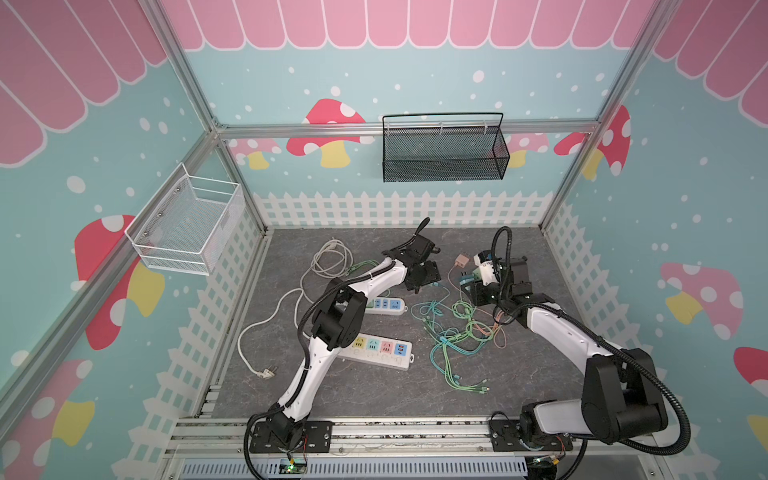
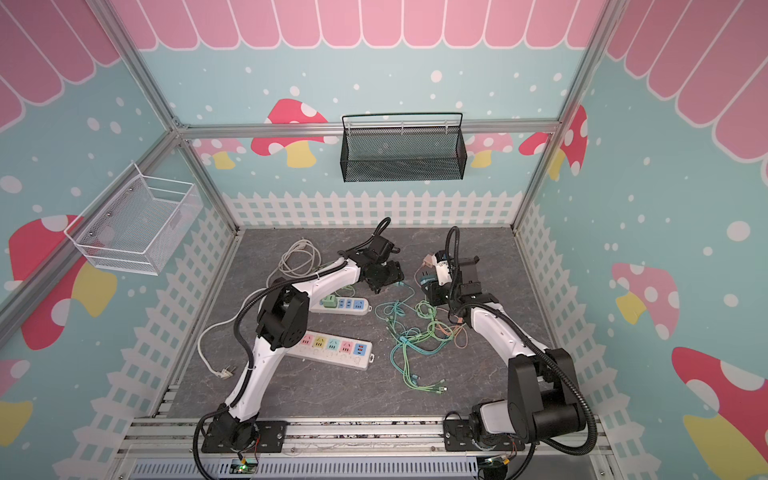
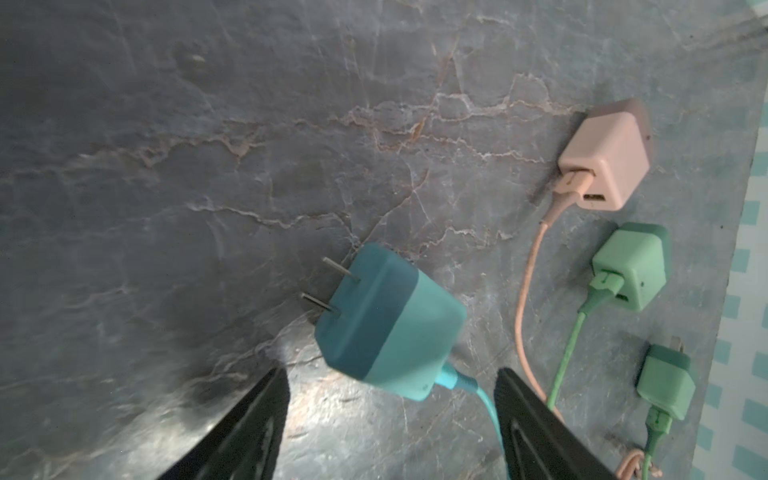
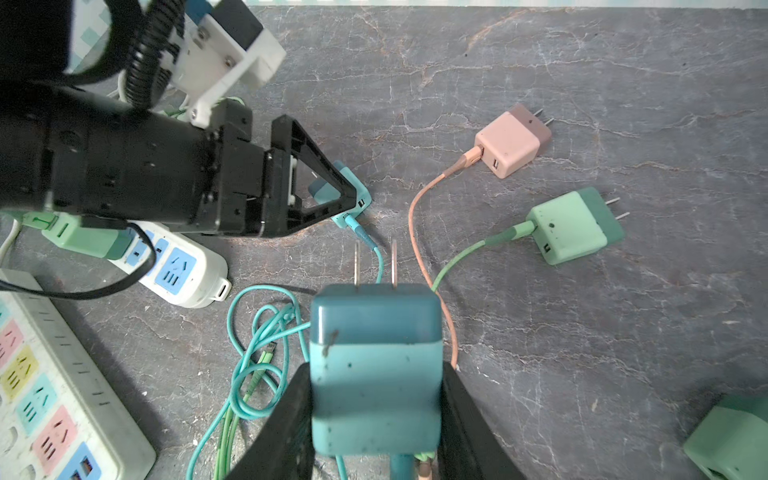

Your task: Insert the plug

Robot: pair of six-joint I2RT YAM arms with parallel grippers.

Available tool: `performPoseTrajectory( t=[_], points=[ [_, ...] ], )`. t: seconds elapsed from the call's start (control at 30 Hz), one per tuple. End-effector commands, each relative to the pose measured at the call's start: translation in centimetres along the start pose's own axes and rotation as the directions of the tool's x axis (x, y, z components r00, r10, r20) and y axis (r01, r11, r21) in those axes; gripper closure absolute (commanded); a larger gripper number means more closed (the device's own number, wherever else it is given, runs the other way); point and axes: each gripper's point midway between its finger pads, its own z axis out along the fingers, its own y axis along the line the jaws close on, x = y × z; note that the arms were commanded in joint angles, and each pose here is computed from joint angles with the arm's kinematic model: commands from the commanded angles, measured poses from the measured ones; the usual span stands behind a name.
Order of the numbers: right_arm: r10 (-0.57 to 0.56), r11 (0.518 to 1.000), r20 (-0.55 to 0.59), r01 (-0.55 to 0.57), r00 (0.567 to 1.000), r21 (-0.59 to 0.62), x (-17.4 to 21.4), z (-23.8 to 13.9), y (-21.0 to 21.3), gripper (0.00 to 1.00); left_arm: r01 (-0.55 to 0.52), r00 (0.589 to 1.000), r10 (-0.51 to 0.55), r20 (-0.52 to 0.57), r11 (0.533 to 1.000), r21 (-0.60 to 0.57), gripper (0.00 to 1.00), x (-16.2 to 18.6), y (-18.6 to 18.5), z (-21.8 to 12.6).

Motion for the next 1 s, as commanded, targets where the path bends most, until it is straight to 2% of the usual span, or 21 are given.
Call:
performPoseTrajectory(
  t=[0.0, 0.23, 0.37, 0.7, 0.97],
  points=[
    [0.002, 1.0, 0.044, -0.002, 0.999, 0.008, -0.8, -0.6, 0.0, 0.78, 0.121, 0.991, -0.122, 0.053, 0.992, 0.024, 0.2, -1.0, -1.3, 0.3],
    [0.012, 1.0, 0.051, -0.012, 0.999, -0.009, -0.6, -0.8, 0.3, 0.78, 0.189, 0.976, -0.187, 0.115, 0.982, -0.006, 0.2, -1.7, -1.3, 1.0],
    [0.014, 1.0, 0.05, -0.013, 0.999, -0.016, -0.4, -0.9, 0.4, 0.79, 0.181, 0.979, -0.173, 0.111, 0.982, -0.063, 0.26, -1.7, -0.5, 2.2],
    [0.015, 1.0, 0.05, -0.014, 0.999, -0.019, 0.2, -1.0, 0.5, 0.79, 0.077, 0.995, -0.062, 0.078, 0.975, -0.21, 0.41, 0.3, 2.7, 4.2],
    [0.012, 1.0, 0.05, -0.011, 0.999, -0.021, 0.3, -1.1, 0.5, 0.79, -0.044, 0.998, 0.058, 0.041, 0.961, -0.272, 0.53, 1.0, 4.2, 3.5]
  ],
)
